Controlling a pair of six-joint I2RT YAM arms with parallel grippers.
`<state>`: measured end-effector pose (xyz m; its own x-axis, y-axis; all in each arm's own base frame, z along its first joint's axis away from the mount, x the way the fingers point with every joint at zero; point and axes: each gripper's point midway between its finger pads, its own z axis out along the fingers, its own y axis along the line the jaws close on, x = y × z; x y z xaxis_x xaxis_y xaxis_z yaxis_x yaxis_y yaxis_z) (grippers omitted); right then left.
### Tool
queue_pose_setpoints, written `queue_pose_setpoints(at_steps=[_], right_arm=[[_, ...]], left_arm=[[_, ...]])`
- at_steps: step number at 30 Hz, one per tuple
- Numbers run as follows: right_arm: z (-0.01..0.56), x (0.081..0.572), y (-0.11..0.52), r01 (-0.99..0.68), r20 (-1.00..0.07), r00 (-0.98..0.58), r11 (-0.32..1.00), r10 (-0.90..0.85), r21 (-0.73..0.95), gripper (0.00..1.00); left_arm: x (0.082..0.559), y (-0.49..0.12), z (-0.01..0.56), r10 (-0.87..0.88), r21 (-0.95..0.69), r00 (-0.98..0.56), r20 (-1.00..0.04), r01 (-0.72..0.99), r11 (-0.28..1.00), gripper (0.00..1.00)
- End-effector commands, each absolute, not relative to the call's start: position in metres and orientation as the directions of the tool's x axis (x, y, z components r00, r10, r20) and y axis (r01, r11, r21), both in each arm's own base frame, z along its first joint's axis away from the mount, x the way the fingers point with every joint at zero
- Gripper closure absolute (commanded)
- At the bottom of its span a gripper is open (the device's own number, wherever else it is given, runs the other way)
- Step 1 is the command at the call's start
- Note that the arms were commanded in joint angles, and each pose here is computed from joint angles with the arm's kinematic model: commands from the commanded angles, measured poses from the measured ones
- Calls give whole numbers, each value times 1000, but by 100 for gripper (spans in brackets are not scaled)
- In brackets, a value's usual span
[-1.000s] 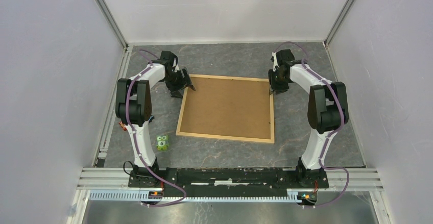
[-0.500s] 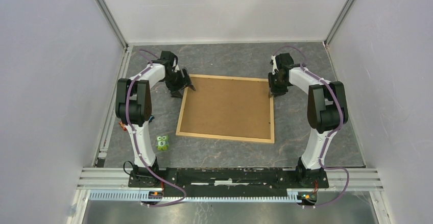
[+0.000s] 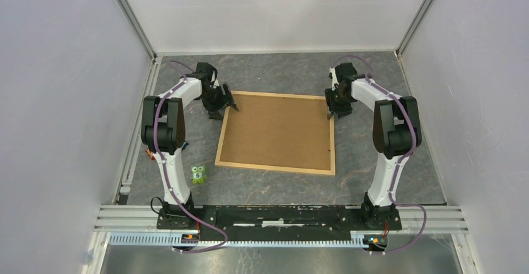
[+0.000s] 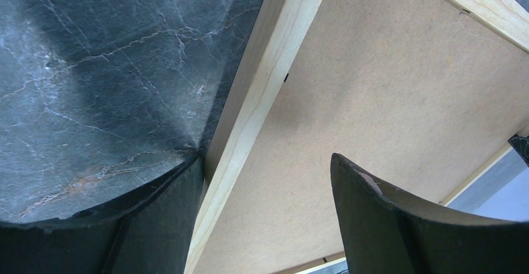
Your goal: Put the photo into the frame
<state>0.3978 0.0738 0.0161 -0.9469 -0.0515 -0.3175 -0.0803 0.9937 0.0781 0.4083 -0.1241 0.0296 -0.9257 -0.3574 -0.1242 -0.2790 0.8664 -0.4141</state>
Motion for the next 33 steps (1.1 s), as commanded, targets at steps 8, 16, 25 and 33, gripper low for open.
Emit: queue_pose_setpoints(at_steps=[8,16,25,33], right_arm=[[1,398,119,-231,-325,-934,946,-150,228,31],[88,421,94,-179,-513,-854,975,-85,136,19],[50,412,76,-73,-449,-893,987,-2,141,55],[24,398,73,-79,-396,-918,989,-22,128,63]], left_arm=[[400,-129,8,-352,-402,-933,-75,-295,867,19],[401,-130,13,-350,-411,-933,-80,-289,865,19],[401,-130,13,-350,-412,-933,-78,-290,864,19],[401,-131,11,-351,-413,-933,-74,-292,863,19]])
